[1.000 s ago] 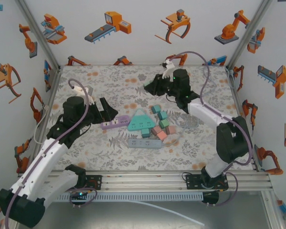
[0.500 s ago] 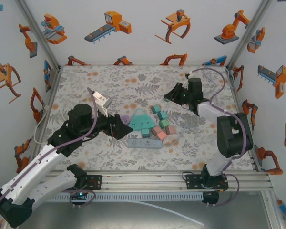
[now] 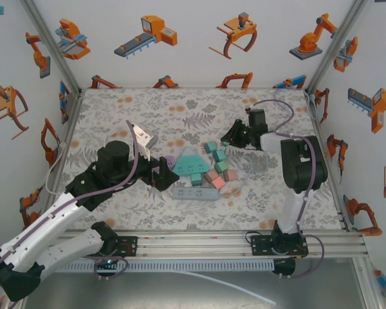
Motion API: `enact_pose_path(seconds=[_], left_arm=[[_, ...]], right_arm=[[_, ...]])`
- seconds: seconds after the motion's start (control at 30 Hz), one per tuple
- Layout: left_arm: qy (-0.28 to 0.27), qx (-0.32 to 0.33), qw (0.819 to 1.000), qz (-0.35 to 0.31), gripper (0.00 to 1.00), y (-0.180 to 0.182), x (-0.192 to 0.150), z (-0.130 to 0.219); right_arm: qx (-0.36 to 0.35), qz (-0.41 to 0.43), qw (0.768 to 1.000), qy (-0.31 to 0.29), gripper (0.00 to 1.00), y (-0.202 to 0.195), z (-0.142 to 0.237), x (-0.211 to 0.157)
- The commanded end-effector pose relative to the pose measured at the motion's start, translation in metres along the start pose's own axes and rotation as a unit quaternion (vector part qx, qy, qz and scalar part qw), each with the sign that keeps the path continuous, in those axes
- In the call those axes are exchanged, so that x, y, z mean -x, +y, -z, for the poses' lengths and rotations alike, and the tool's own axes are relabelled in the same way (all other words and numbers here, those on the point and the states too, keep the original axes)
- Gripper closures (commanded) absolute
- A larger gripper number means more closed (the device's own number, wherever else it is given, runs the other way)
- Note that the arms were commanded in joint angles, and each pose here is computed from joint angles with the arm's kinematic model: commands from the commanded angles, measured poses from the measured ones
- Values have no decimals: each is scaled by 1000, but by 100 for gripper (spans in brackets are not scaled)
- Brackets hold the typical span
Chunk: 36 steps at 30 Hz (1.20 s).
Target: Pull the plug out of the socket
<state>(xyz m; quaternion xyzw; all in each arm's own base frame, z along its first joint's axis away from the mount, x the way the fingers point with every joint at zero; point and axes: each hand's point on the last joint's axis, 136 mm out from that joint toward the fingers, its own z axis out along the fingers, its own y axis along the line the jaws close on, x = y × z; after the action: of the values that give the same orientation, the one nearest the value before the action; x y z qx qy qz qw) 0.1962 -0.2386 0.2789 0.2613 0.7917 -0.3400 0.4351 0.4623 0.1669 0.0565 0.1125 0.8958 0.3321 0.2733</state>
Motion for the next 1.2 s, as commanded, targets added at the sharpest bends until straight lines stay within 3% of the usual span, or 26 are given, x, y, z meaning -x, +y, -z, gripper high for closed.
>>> enact_pose_path(seconds=[0.0, 0.27, 0.67, 0.9, 1.03, 1.17], left_arm=[[-7, 17, 1000, -15, 3, 2, 8, 5], [-6, 30, 999, -12, 3, 7, 9, 3], [-5, 46, 999, -7, 3, 12, 12, 0], [-13, 65, 998, -10, 3, 17, 16, 1], [-25, 127, 992, -9, 3, 39, 18, 5], [-54, 269, 962, 2, 3, 88, 19, 22]], right_arm=[[-4, 4, 1000, -1, 67, -2, -3, 5], [-42, 15, 999, 5, 48, -14, 3, 1], [-87, 69, 993, -25, 41, 2, 46, 24], [-120, 125, 978, -114, 41, 21, 106, 50], [-178, 154, 951, -201, 40, 10, 158, 56], [-254, 180, 910, -275, 36, -16, 204, 50]])
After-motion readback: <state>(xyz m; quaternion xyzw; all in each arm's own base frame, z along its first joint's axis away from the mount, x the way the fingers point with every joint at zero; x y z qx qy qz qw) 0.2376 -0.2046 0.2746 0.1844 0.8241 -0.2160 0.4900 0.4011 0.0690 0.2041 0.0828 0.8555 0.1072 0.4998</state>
